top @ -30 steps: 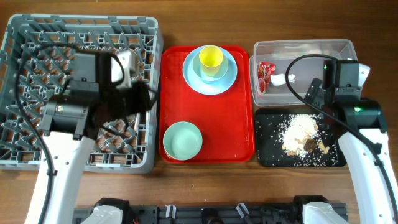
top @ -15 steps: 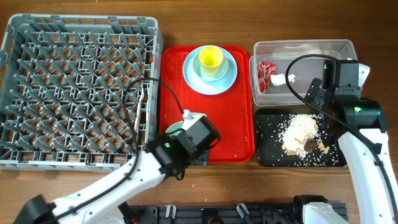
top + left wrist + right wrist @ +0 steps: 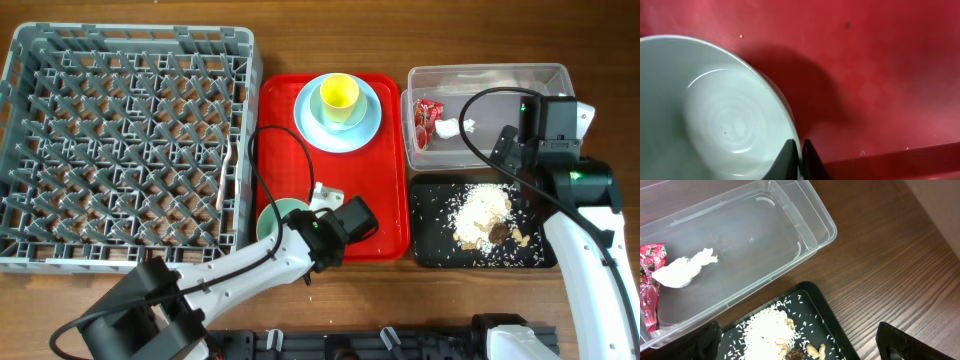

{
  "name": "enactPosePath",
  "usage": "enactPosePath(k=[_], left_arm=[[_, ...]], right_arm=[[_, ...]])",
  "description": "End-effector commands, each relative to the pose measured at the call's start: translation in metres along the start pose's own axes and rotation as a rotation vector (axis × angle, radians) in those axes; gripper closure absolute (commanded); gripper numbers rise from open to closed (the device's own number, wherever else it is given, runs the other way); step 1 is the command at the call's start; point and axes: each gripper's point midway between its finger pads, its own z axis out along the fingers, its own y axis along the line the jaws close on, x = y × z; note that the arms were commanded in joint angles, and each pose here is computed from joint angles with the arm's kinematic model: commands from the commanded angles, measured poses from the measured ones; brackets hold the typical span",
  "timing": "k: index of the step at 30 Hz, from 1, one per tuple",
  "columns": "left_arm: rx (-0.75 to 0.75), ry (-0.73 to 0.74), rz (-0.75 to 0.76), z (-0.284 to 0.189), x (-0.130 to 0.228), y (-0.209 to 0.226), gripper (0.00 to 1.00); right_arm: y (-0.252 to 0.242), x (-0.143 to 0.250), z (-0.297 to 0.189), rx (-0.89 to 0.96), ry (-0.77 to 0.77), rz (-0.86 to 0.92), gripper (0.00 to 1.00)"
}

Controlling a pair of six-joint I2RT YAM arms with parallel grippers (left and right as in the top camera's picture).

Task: Sort waste into correct bins and load items into the dishwasher rack
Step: 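Reach the left gripper to the green bowl and grasp it, then carry the green bowl into the dish rack and release it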

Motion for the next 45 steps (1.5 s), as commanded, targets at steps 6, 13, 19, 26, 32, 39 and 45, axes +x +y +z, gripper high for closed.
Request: enactPosePath(k=[6,13,19,26,32,39,45], left_arm=[[0.389,-0.019,-0.02,-0.123,-0.042,-0.032,0.96],[0.797,-0.128,-0.241,-0.223,-0.048,0.106,0.96],[1.12,-0.076,-0.392,-0.189,-0.053,0.156,0.96],[1.176,-0.004,-0.51,-0.135,-0.057,0.192,0.96],[1.111,-0.012,-0.574,-0.128,-0.044,0.219,0.8],[1.053,-0.049,-0.719,-0.131,-0.043,0.254,0.57],[0.892,-0.291,-0.825,-0.191,-0.058,0.308,0.01]], right_arm=[[-0.004,-0.007,-0.003,0.013,-0.018,0.008,0.0],[-0.004,-0.007,-0.003,0.014,-0.018,0.008,0.0],[-0.004,-0.007,-0.003,0.014,-0.018,0.007,0.0],[-0.004,-0.007,-0.003,0.013,-0.018,0.008,0.0],[-0.004,-0.007,-0.003,0.014,-0.018,0.008,0.0],[-0.004,-0.007,-0.003,0.013,-0.018,0.008,0.0],[-0.004,-0.007,-0.003,0.014,-0.018,0.008,0.0]])
